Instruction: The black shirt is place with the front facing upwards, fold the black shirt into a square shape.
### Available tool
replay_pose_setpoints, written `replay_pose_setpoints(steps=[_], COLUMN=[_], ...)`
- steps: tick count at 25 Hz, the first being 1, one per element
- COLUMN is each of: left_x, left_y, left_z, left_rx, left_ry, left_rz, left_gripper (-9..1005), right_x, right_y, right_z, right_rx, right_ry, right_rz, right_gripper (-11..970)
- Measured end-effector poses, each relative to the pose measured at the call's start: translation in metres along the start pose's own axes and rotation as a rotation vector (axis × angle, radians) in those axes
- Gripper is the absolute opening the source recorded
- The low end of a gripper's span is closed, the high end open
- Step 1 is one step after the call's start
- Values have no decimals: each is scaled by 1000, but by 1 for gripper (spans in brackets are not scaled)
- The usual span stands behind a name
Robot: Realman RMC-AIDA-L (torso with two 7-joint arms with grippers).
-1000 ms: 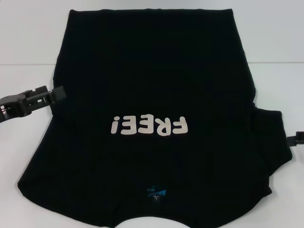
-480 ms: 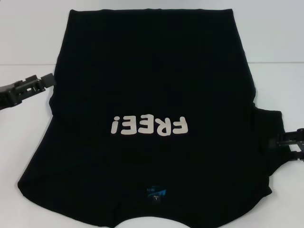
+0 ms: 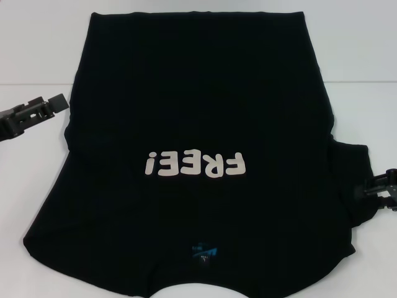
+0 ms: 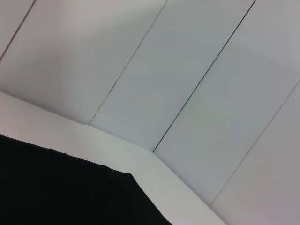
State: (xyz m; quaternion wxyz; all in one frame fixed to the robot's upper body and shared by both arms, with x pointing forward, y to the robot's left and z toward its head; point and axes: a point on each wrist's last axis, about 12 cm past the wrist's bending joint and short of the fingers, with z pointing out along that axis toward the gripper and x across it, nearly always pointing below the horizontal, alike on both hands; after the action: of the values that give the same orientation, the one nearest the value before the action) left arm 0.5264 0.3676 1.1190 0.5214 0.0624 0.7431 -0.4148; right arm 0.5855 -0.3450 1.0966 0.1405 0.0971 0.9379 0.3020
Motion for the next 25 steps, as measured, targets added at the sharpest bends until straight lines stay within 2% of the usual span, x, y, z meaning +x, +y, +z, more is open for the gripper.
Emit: replay_pose_setpoints(steps=[5, 10, 13, 21, 25], left_x=[-1, -2, -2, -2, 0], left_y=[0, -1, -1, -1, -1], left_z=[1, 0, 0, 1, -1], left_rx=[3, 7, 8, 10, 7], left_ry=[-14, -31, -32, -34, -35], left_rz=[-2, -3, -4, -9, -17], left_gripper=[950, 951, 951, 950, 950], right_x=[0, 0, 0, -1, -3], right_y=[-1, 0, 0, -4, -14], right_z=[0, 2, 3, -5, -13], right_rx=[21, 41, 46, 63, 97], right_ry=[7, 15, 20, -9, -47], right_rz=[-14, -37, -44, -53, -40], right_gripper=[594, 369, 171, 61, 23])
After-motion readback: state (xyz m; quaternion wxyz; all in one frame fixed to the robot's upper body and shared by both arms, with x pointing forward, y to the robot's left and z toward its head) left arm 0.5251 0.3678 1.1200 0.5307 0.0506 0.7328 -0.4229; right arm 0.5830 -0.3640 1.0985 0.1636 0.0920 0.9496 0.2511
